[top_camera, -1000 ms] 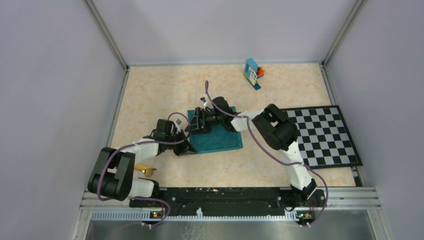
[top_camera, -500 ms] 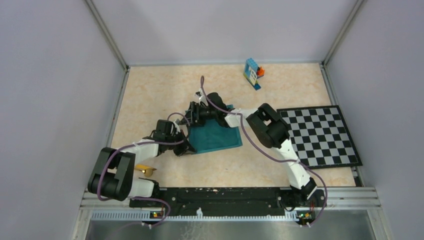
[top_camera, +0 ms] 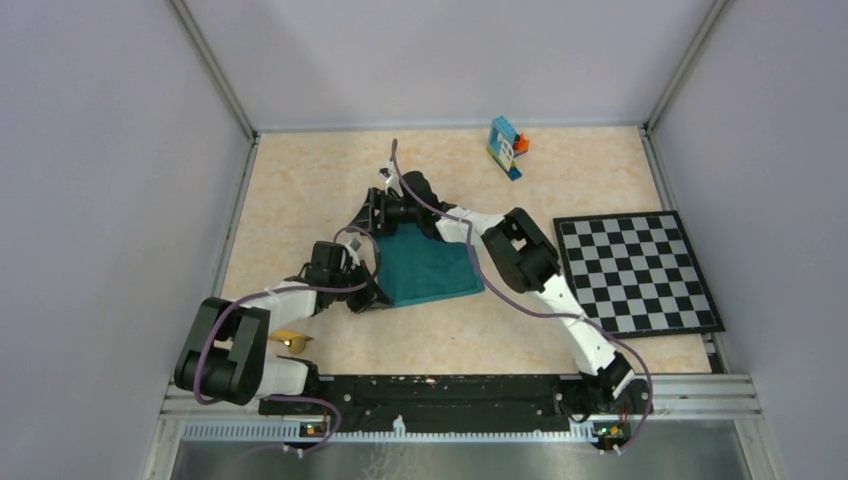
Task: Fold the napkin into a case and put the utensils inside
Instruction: Smooth out the square-folded napkin at the center of the board.
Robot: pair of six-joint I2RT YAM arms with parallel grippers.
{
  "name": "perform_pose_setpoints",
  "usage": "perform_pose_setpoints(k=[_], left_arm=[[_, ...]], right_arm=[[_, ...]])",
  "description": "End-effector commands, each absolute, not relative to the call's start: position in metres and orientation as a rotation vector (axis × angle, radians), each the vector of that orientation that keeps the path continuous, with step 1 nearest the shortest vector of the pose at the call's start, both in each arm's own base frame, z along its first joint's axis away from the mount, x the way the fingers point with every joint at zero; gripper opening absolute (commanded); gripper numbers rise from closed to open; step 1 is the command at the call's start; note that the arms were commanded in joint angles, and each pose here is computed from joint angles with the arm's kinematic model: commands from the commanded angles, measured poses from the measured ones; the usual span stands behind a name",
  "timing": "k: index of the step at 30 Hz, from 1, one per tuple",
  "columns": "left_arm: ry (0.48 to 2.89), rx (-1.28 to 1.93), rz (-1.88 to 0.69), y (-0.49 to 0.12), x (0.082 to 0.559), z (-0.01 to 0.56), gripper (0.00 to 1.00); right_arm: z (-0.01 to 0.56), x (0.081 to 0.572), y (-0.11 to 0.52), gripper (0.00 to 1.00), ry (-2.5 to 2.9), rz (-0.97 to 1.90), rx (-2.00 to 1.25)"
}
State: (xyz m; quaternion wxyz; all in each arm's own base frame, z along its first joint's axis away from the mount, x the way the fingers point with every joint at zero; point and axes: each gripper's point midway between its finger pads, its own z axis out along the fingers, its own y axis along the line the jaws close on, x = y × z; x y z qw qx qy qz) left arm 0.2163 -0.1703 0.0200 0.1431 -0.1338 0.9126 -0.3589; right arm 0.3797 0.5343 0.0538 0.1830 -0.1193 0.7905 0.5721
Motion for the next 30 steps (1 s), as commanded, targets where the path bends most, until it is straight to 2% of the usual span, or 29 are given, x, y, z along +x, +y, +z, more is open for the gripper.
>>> perform_pose_setpoints(k=[1, 6, 9, 12, 14, 17, 19, 23, 26, 30], left_arm=[[2.742, -0.451, -0.842, -0.147, 0.193, -0.014, 0.00], [2.734, -0.447, -0.840, -0.147, 0.195, -0.010, 0.00], [2.717, -0.440, -0.843, -0.147, 0.198, -0.005, 0.00], [2.700, -0.415, -0.876, -0.152, 0.203, 0.004, 0.00], [2.676, -0.390, -0.914, -0.156, 0.208, 0.016, 0.00], [2.628, -0.349, -0.976, -0.164, 0.218, 0.038, 0.05], [2.591, -0.316, -1.024, -0.170, 0.224, 0.055, 0.13], [2.500, -0.250, -1.131, -0.182, 0.236, 0.095, 0.28], [2.434, -0.209, -1.184, -0.190, 0.249, 0.121, 0.32], [2.422, -0.200, -1.143, -0.191, 0.271, 0.124, 0.32]], right_arm=[[-0.012, 0.404, 0.528, 0.66, 2.359, 1.487, -0.286], [-0.027, 0.426, 0.535, 0.66, 2.363, 1.483, -0.270], [-0.014, 0.443, 0.541, 0.66, 2.306, 1.496, -0.280], [0.031, 0.458, 0.548, 0.66, 2.215, 1.529, -0.327], [0.089, 0.468, 0.544, 0.67, 2.128, 1.517, -0.358], [0.155, 0.482, 0.516, 0.68, 2.057, 1.497, -0.354], [0.178, 0.482, 0.491, 0.68, 2.069, 1.472, -0.348], [0.180, 0.459, 0.447, 0.68, 2.158, 1.416, -0.384], [0.165, 0.436, 0.420, 0.66, 2.209, 1.406, -0.382], [0.153, 0.426, 0.388, 0.64, 2.193, 1.420, -0.325]])
